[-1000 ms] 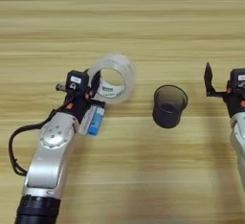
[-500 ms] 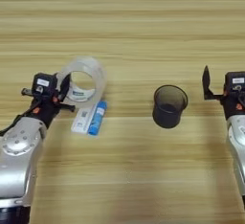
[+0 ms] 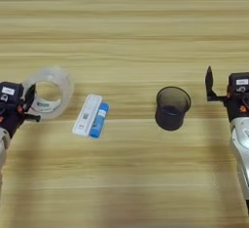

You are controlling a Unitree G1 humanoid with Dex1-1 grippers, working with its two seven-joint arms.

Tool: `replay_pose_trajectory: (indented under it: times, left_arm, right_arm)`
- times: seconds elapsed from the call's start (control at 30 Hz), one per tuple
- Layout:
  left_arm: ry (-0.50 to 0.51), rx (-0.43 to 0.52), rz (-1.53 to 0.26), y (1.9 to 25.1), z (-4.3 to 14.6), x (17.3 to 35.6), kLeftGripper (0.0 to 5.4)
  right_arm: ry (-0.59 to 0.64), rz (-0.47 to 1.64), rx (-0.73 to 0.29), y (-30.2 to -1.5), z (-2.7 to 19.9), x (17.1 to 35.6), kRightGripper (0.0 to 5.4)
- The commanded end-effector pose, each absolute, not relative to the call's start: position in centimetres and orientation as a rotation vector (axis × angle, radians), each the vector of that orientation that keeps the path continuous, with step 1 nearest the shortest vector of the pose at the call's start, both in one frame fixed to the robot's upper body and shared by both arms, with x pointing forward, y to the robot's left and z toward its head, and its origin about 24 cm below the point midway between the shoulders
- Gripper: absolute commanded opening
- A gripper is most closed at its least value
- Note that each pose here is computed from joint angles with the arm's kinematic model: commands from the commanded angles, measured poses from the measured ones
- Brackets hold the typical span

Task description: Move the objects on the table

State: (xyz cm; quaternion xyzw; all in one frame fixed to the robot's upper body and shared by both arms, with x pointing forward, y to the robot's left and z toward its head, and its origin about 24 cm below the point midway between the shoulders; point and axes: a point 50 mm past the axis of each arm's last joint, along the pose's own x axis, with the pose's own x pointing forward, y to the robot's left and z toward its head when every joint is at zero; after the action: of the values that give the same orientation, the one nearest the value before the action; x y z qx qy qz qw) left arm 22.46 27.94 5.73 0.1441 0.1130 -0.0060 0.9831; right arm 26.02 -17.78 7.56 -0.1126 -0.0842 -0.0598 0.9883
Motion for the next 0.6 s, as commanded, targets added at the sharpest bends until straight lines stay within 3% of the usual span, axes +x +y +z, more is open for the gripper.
replay_pose_trajectory:
  times: [0.03,0.33,0.47,0.6]
  left_arm:
    - [0.255,0.338,-0.009,28.9,5.3,22.4,1.01]
    - [0.361,0.371,-0.035,29.8,3.5,22.1,1.01]
    - [0.397,0.354,-0.063,29.9,3.3,21.9,1.01]
    - [0.495,0.315,-0.066,30.2,2.9,22.1,1.01]
  right_arm:
    - [-0.165,-0.126,-0.215,-17.6,7.6,25.9,5.4]
    - [-0.163,-0.124,-0.211,-17.4,7.7,25.9,5.4]
    - [-0.162,-0.124,-0.21,-17.3,7.7,25.8,5.4]
    - [-0.161,-0.126,-0.209,-17.3,7.7,25.8,5.4]
